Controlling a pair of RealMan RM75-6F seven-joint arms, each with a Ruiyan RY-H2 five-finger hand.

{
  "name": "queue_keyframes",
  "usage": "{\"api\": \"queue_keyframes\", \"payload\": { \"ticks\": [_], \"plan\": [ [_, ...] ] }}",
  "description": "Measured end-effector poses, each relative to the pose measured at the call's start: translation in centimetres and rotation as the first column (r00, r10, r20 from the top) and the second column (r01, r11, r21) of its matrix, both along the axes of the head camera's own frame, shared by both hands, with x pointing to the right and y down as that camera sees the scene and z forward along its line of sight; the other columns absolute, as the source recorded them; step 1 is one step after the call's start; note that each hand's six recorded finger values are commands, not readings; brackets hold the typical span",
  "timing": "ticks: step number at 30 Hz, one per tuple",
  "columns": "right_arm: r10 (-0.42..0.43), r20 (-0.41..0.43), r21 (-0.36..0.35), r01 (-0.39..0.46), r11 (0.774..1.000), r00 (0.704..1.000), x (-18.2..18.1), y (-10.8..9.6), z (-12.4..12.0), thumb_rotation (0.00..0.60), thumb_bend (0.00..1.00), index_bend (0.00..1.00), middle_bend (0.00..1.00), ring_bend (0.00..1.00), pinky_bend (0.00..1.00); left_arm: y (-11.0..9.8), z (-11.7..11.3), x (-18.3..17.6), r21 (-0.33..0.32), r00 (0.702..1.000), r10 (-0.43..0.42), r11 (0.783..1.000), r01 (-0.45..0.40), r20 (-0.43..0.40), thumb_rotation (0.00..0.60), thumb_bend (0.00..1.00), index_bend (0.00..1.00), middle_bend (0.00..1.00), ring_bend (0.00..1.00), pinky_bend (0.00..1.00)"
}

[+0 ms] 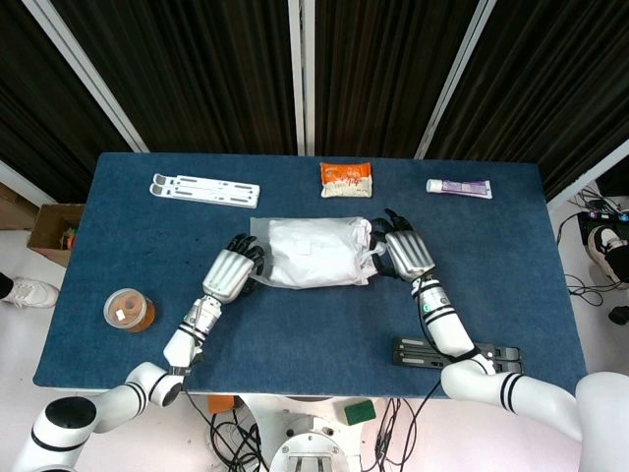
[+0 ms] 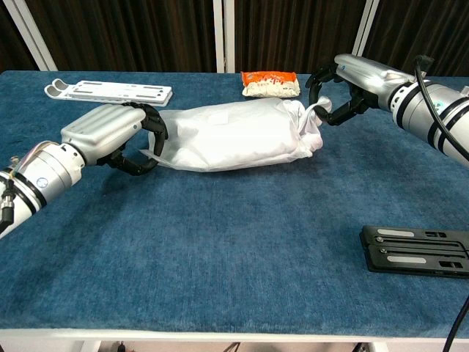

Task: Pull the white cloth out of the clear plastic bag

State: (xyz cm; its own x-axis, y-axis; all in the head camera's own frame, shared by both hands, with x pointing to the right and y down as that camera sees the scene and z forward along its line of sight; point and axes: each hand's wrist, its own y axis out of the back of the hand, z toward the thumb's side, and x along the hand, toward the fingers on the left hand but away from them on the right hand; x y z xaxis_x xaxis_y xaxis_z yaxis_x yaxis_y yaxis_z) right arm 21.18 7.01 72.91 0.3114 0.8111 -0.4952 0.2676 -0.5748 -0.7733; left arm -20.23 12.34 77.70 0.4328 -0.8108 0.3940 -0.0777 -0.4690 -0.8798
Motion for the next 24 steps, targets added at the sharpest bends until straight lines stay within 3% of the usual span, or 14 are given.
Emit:
{"api": "queue_keyframes", "payload": {
  "ticks": [10,16,24],
  "plan": [
    [0.001,0.011,0.009,-0.001,1.000,1.000,1.7,0.8,-0.6,0.600,0.62,0.59,0.22,0.00,0.14,0.3,-1.2,-1.6,0.028,0.997,-0.041,0.999,0.043,-0.059,0.600,0.48,0.73,0.44,0.21,0.17],
    [0.029,-0.006,0.079,-0.028,0.996,1.000,6.0,0.7,-3.0,0.600,0.62,0.59,0.22,0.00,0.14,1.0,-3.0,-5.6,0.063,0.995,-0.078,0.995,0.081,-0.054,0.600,0.48,0.73,0.44,0.21,0.17],
    [0.111,-0.112,0.124,-0.097,0.988,0.987,13.1,0.4,-4.6,0.600,0.62,0.60,0.22,0.00,0.14,2.7,-5.2,-12.1,0.091,0.988,-0.156,0.984,0.156,-0.004,0.600,0.48,0.73,0.44,0.21,0.17]
  ]
}}
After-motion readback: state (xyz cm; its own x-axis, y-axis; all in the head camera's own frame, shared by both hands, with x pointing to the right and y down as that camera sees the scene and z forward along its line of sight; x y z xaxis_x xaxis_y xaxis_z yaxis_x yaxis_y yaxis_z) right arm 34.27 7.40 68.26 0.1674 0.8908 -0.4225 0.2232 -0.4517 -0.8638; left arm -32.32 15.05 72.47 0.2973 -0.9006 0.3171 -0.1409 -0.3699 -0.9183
